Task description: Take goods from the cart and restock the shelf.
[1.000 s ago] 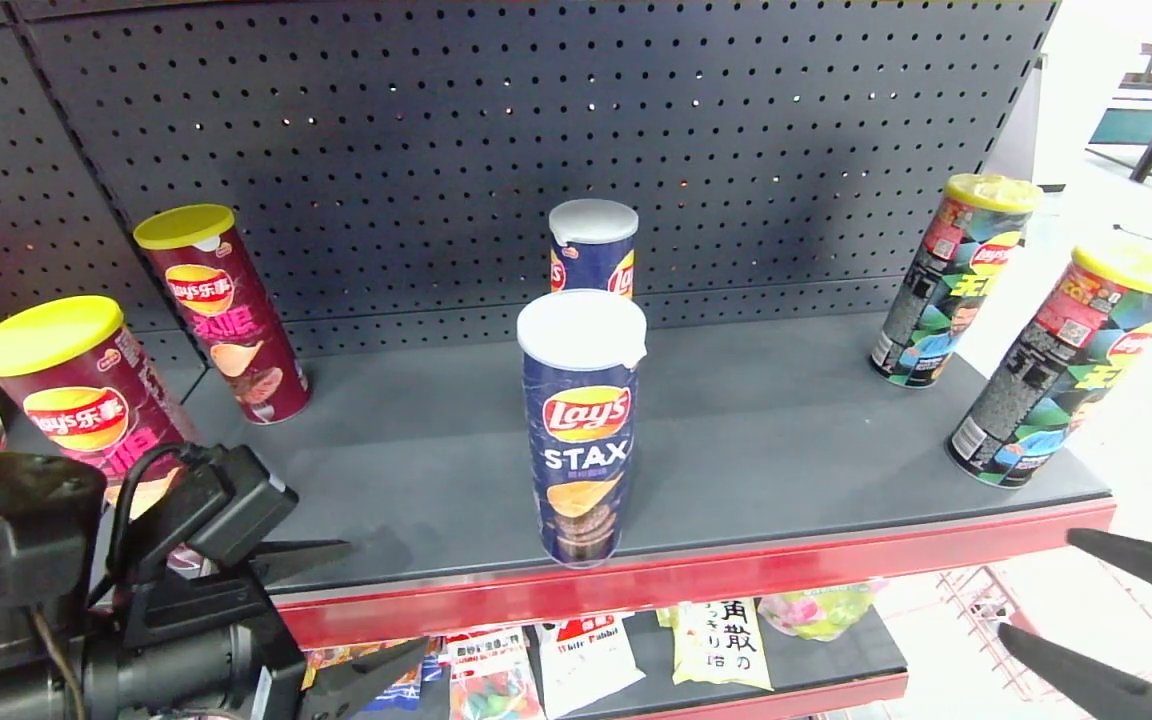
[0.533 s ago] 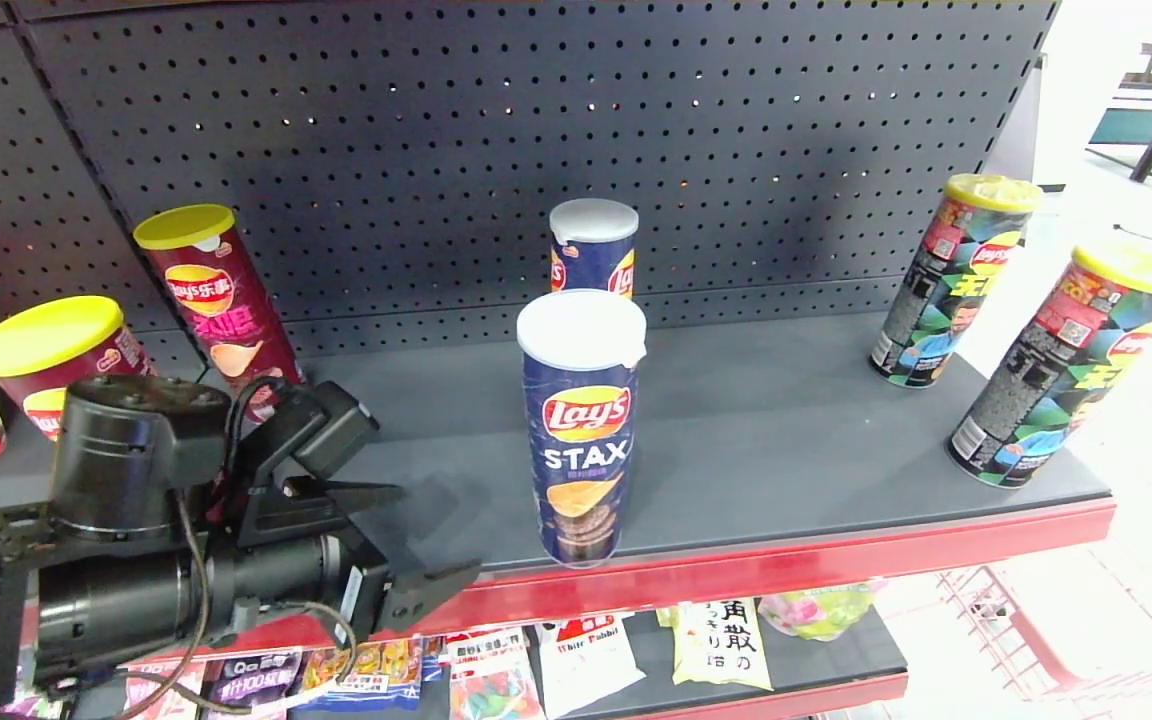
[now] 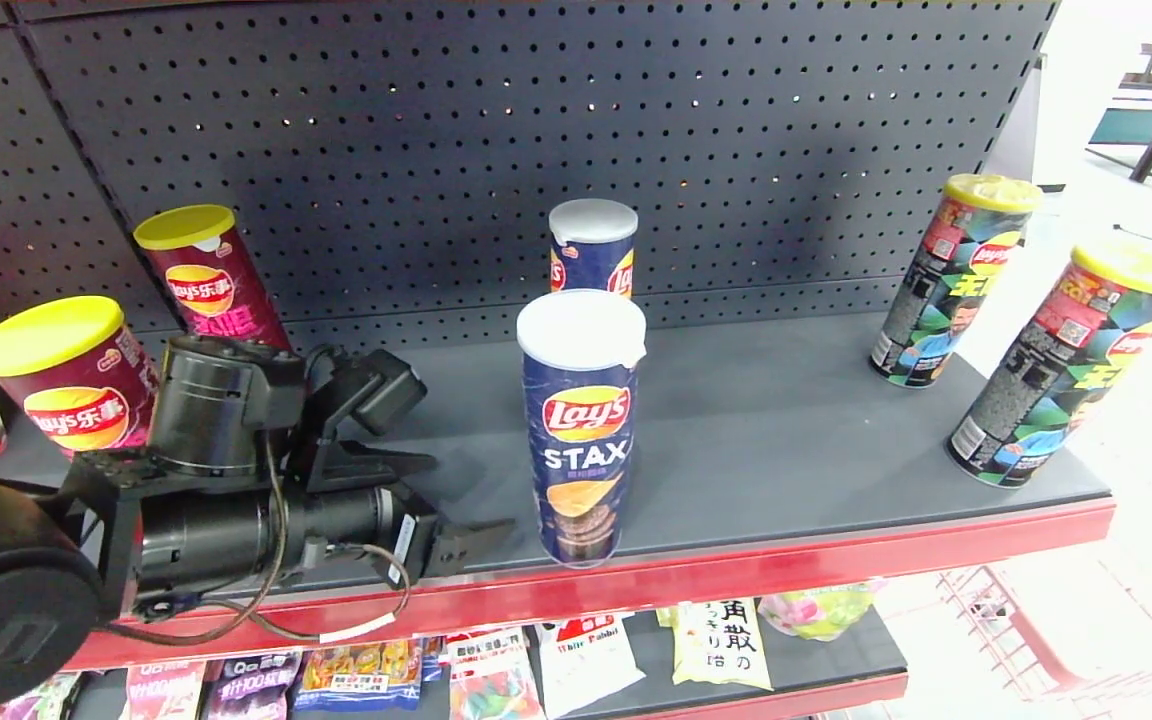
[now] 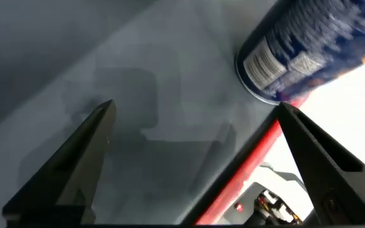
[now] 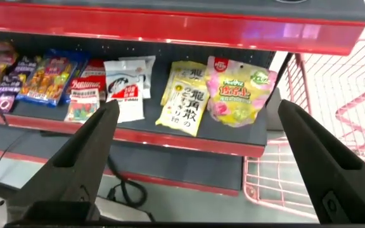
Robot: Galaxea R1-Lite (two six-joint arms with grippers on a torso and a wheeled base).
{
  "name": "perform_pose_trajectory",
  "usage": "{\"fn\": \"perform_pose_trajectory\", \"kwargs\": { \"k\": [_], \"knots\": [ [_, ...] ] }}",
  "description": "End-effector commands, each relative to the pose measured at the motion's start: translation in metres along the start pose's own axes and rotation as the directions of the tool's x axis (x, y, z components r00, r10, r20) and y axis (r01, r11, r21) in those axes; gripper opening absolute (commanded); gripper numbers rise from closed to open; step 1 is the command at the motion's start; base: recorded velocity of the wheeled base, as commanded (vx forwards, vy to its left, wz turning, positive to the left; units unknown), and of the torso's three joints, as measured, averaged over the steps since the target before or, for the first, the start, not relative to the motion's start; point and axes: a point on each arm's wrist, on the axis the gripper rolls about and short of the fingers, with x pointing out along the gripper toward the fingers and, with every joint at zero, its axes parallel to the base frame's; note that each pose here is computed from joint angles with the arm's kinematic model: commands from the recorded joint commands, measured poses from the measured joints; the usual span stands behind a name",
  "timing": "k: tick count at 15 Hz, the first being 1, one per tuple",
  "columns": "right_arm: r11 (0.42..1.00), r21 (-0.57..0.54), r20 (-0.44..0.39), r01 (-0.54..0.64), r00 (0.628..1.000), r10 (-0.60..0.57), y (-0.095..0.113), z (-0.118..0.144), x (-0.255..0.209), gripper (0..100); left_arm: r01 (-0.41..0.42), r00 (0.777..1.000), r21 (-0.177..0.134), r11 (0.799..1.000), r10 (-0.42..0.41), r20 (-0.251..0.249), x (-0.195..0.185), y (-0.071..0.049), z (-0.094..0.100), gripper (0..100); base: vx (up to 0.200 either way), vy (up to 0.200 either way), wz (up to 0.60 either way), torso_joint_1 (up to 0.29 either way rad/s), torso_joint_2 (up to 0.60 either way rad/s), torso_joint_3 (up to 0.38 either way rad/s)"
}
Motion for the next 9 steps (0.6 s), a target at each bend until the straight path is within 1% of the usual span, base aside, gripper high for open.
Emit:
{"fn": "perform_pose_trajectory", "kwargs": {
  "k": [1, 4, 7, 9],
  "knots": [
    [1.0, -0.003, 0.023, 0.004, 1.0, -0.004, 0.001, 0.0, -0.002, 100, 0.002, 1.0, 0.0, 1.0, -0.002, -0.005, 0.007, 0.001, 0.003, 100, 0.0, 0.0, 0.0, 0.0, 0.0, 0.0],
    [1.0, -0.003, 0.024, 0.004, 1.0, -0.004, 0.001, -0.001, -0.002, 100, 0.017, 1.0, 0.006, 1.0, -0.017, -0.003, 0.013, -0.002, 0.005, 100, 0.0, 0.0, 0.0, 0.0, 0.0, 0.0],
    [1.0, -0.002, 0.021, 0.004, 1.0, -0.004, 0.001, -0.002, -0.002, 100, 0.015, 1.0, 0.013, 1.0, -0.015, 0.023, 0.022, 0.001, 0.008, 100, 0.0, 0.0, 0.0, 0.0, 0.0, 0.0],
    [1.0, -0.003, 0.024, 0.004, 1.0, -0.004, 0.001, -0.001, -0.002, 100, 0.015, 1.0, 0.014, 1.0, -0.015, 0.026, 0.027, 0.002, 0.009, 100, 0.0, 0.0, 0.0, 0.0, 0.0, 0.0]
  ]
}}
